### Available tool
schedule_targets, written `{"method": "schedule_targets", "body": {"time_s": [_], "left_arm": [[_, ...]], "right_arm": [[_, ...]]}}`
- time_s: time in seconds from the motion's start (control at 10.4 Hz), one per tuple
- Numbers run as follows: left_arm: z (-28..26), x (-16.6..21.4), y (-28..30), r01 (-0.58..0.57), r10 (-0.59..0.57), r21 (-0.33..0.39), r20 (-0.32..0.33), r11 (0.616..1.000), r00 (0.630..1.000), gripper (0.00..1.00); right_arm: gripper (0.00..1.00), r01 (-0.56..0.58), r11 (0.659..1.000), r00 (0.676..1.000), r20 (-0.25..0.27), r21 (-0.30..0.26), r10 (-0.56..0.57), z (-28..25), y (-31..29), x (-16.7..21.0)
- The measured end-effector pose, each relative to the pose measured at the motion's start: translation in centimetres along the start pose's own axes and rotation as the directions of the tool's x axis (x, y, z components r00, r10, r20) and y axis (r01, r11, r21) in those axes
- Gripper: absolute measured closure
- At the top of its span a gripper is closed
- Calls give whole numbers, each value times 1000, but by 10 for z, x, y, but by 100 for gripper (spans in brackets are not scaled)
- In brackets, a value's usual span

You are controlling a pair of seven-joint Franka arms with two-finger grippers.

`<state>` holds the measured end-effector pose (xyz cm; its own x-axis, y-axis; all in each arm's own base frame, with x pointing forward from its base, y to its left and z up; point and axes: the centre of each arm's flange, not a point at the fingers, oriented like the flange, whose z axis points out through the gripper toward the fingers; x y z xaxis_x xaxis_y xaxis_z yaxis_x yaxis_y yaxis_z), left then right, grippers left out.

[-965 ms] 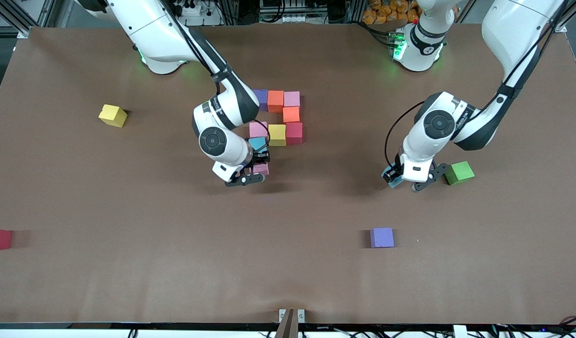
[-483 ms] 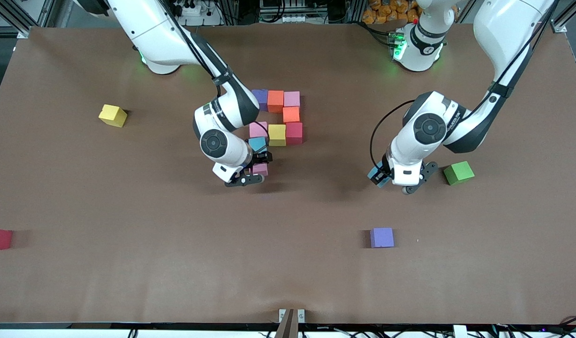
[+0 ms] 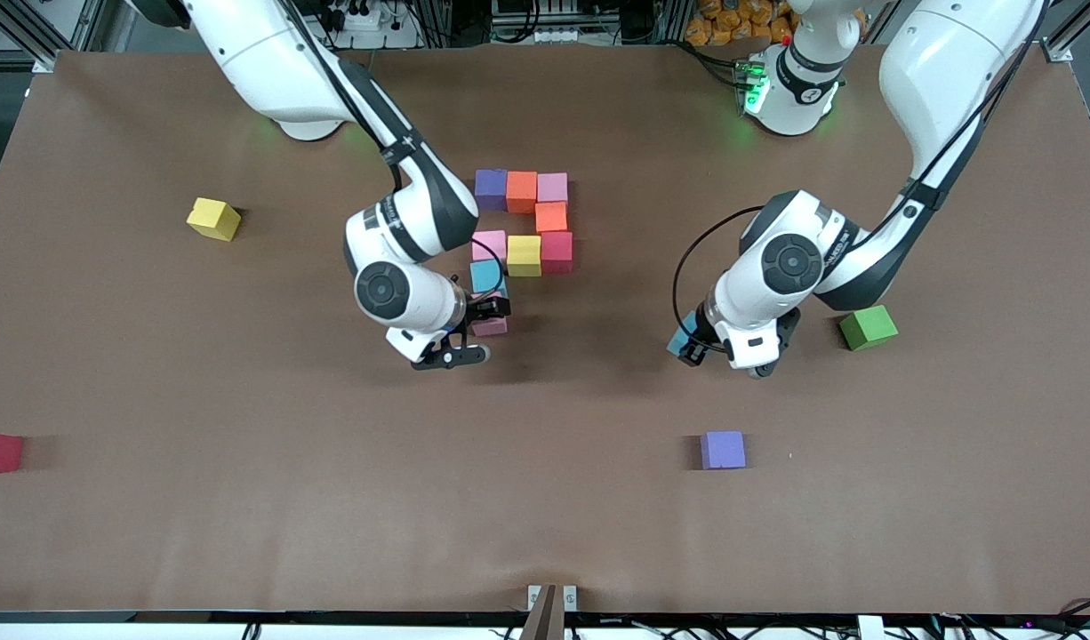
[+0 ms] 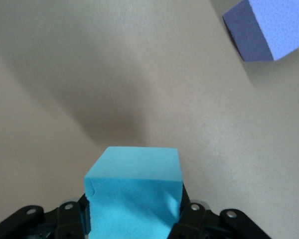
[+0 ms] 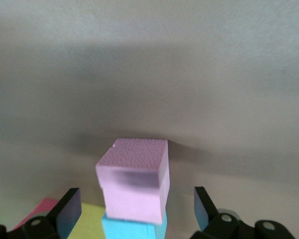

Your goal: Form number 2 with 11 blocks

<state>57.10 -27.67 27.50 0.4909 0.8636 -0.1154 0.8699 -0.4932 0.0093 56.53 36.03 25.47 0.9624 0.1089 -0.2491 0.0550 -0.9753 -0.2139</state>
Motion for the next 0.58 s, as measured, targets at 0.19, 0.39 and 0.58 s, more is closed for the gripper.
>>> {"method": "schedule_targets", "body": {"time_s": [0.19,0.39,0.58], "left_arm": [[-2,-24,11,83,-83,5,9,997,996,40],[-2,-49,28,158,-159,28,20,987,987,40],[12,-75,35,228,-229,52,22,972,973,40]], "right_arm": [[0,-7,1000,1000,24,-1,7,-30,7,4],[0,-6,1000,999,42,-29,7,-58,28,4],[0,-11,995,1000,21,-96,13,-97,58,2]]}}
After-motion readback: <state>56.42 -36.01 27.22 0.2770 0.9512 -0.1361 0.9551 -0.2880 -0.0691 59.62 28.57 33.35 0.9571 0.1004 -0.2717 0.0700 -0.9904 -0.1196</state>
